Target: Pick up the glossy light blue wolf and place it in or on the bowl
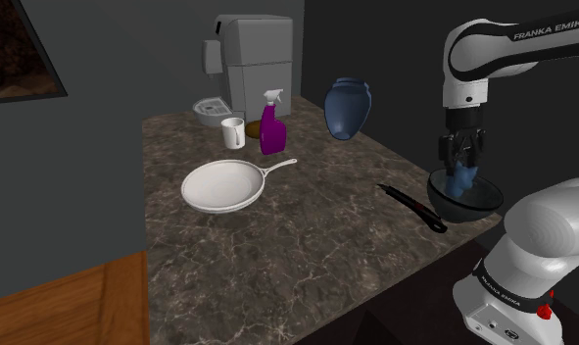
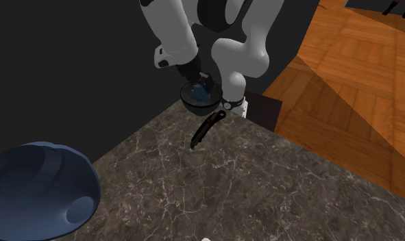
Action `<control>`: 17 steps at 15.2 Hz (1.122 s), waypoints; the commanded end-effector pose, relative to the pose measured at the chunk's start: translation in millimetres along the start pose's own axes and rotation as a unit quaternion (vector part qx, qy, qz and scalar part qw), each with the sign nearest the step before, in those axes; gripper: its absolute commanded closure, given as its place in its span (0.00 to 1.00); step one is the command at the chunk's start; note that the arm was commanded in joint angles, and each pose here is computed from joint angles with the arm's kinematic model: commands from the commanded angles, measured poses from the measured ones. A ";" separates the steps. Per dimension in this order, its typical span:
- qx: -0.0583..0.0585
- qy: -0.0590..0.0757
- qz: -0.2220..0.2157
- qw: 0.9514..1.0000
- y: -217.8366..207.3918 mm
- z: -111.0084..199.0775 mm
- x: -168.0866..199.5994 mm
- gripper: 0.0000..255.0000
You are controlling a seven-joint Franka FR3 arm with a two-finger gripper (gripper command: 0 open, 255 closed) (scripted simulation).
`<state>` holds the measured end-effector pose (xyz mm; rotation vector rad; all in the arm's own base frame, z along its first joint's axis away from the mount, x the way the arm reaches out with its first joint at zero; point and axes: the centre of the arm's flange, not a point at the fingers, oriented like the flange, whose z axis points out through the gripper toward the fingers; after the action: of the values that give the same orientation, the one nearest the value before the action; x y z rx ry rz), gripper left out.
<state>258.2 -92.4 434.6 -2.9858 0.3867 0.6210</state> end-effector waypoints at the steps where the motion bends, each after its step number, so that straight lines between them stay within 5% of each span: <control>1: 0.000 0.000 0.000 1.000 0.0 0.0 0.0 0.00; 5: 0.000 0.000 0.000 1.000 0.0 0.0 0.0 0.00; 9: 0.000 0.000 0.000 1.000 0.0 -50.0 0.0 0.00; 17: 0.000 0.000 0.000 1.000 0.0 -50.0 0.0 0.00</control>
<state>277.3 -98.2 480.4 -2.9859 0.3867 0.6208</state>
